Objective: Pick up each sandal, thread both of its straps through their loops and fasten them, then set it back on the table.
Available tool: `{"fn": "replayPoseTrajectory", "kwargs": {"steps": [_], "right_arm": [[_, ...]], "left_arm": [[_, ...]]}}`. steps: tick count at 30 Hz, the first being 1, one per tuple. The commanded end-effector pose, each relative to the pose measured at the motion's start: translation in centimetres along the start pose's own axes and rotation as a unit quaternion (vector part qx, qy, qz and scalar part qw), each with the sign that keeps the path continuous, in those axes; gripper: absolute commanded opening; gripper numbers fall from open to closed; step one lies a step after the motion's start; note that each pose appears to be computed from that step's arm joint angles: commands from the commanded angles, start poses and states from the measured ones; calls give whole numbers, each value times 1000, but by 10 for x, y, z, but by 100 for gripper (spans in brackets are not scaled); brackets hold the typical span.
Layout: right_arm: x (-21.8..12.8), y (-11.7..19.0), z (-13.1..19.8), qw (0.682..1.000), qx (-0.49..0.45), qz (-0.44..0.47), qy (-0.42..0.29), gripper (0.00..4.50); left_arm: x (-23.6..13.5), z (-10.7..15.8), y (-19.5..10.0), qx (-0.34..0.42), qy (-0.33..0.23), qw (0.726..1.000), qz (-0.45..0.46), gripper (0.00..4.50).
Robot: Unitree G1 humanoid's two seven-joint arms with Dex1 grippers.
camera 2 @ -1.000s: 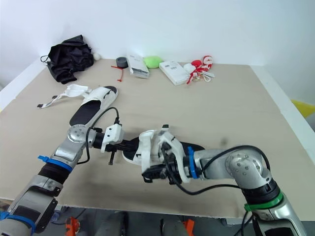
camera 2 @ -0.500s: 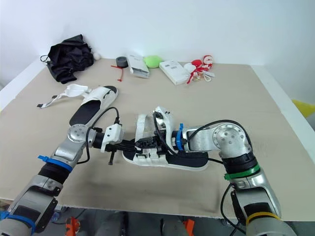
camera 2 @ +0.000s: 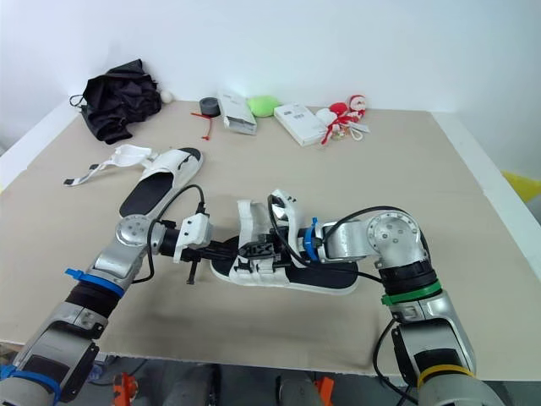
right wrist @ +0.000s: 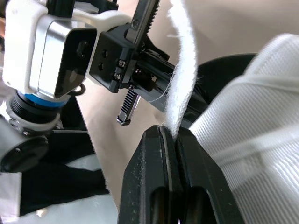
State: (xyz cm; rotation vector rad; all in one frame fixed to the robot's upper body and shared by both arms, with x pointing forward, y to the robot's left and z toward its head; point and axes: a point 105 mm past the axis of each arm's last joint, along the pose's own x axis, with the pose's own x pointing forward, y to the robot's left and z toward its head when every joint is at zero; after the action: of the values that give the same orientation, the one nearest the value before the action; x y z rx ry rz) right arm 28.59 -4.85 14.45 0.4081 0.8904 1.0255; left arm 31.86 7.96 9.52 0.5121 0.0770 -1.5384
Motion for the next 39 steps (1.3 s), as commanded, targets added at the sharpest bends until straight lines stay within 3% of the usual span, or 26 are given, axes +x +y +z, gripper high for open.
{"fn": "replayPoseTrajectory", "kwargs": {"steps": [1, 9, 24, 39], "right_arm": [[-5, 6, 0, 1000, 12, 15, -6, 10], [1, 3, -15, 999, 30, 9, 18, 10], [-5, 15, 7, 997, 53, 49, -21, 10], [-2, 10, 6, 997, 64, 36, -18, 10]], "left_arm": [[8, -42, -28, -69, 63, 995, -45, 0], [8, -43, -29, -70, 64, 994, -47, 0], [8, -44, -32, -74, 63, 994, -47, 0], [9, -44, -32, -76, 61, 994, -43, 0]]}}
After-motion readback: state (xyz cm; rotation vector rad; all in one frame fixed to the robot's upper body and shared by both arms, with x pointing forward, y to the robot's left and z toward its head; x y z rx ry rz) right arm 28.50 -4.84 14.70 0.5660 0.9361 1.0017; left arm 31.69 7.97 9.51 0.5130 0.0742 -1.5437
